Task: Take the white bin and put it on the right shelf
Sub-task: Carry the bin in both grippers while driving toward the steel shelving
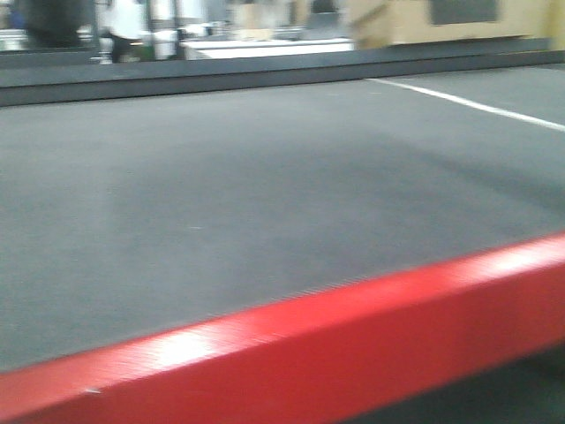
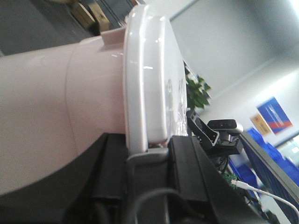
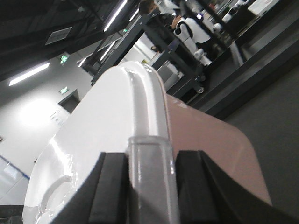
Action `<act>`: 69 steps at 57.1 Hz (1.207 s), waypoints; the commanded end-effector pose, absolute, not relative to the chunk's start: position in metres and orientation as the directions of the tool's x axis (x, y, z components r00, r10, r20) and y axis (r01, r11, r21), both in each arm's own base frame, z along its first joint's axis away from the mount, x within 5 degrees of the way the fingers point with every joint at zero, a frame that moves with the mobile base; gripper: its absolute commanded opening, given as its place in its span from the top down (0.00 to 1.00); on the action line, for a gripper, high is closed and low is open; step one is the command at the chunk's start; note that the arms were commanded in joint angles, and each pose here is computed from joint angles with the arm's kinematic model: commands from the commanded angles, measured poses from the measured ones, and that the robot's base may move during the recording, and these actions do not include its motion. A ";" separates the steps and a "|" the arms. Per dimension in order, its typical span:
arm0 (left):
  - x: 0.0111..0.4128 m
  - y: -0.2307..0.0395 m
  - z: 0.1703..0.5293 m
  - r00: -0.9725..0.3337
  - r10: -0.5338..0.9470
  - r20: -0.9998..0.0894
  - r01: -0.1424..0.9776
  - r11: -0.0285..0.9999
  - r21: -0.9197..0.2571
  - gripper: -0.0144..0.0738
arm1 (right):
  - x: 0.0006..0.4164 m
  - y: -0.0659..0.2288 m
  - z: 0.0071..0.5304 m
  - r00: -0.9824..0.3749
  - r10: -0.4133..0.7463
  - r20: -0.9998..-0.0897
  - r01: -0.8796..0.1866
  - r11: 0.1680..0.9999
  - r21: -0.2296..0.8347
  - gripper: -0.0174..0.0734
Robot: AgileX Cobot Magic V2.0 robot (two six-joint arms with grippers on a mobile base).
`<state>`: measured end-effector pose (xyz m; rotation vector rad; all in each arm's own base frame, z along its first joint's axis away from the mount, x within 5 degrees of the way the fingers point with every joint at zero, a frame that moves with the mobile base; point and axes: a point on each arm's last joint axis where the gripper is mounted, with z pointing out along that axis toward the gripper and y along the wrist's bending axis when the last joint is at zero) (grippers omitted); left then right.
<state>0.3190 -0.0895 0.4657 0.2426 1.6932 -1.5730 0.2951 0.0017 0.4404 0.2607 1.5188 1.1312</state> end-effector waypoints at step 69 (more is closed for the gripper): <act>0.273 -0.102 0.500 -0.661 -0.248 -0.708 0.735 -0.025 -0.677 0.98 | 0.279 0.007 0.472 -0.259 0.766 -0.588 -0.508 0.410 0.758 0.74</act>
